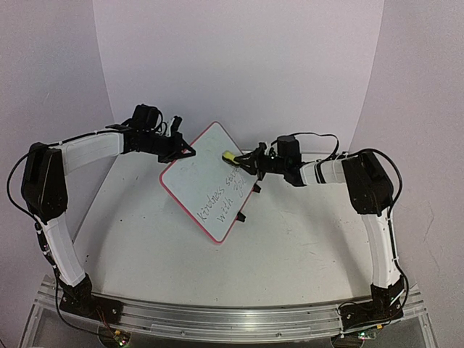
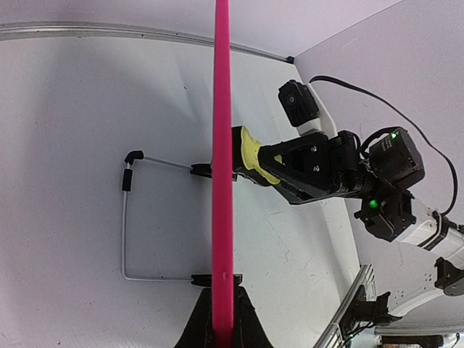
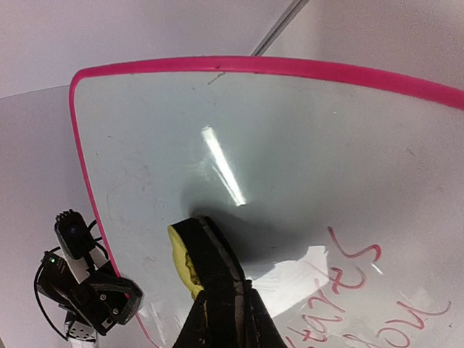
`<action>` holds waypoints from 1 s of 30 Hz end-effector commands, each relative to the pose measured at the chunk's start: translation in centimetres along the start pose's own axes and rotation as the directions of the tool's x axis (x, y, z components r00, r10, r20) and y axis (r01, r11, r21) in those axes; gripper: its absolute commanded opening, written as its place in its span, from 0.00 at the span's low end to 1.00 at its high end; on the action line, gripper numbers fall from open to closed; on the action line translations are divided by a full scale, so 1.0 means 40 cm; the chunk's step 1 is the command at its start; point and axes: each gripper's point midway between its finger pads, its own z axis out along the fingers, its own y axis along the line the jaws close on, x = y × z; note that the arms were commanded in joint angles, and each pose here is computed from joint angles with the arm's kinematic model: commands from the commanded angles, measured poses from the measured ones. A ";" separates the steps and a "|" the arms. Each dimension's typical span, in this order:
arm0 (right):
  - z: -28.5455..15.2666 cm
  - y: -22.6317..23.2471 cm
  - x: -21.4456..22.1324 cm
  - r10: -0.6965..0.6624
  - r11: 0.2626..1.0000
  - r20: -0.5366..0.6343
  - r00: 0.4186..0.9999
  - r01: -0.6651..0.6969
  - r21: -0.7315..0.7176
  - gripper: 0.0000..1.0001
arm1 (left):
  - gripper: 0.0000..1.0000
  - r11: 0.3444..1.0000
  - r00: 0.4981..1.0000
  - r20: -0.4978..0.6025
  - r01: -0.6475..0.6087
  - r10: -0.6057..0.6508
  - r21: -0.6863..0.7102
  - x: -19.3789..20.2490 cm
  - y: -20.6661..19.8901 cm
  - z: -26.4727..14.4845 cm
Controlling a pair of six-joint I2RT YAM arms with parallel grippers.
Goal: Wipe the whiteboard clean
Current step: Erase the whiteboard at the center of the board.
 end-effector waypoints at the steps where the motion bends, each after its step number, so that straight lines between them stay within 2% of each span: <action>1: -0.051 -0.086 -0.022 0.059 0.996 0.063 0.996 -0.063 0.068 0.00 | 0.00 0.992 0.993 -0.013 -0.113 0.114 0.063 0.026 -0.079 -0.019; 11: -0.090 -0.110 0.026 0.079 0.995 0.038 0.996 -0.081 0.051 0.00 | 0.00 0.991 0.993 -0.004 -0.119 0.120 0.067 0.026 -0.099 -0.029; 18: -0.036 -0.078 0.177 0.007 1.000 -0.131 0.991 -0.003 0.028 0.00 | 0.00 0.990 0.993 -0.008 -0.118 0.119 0.072 0.027 -0.100 -0.024; 30: -0.036 -0.079 0.395 -0.060 0.997 -0.254 0.965 0.071 0.035 0.00 | 0.00 0.991 0.993 -0.010 -0.119 0.119 0.062 0.029 -0.093 -0.021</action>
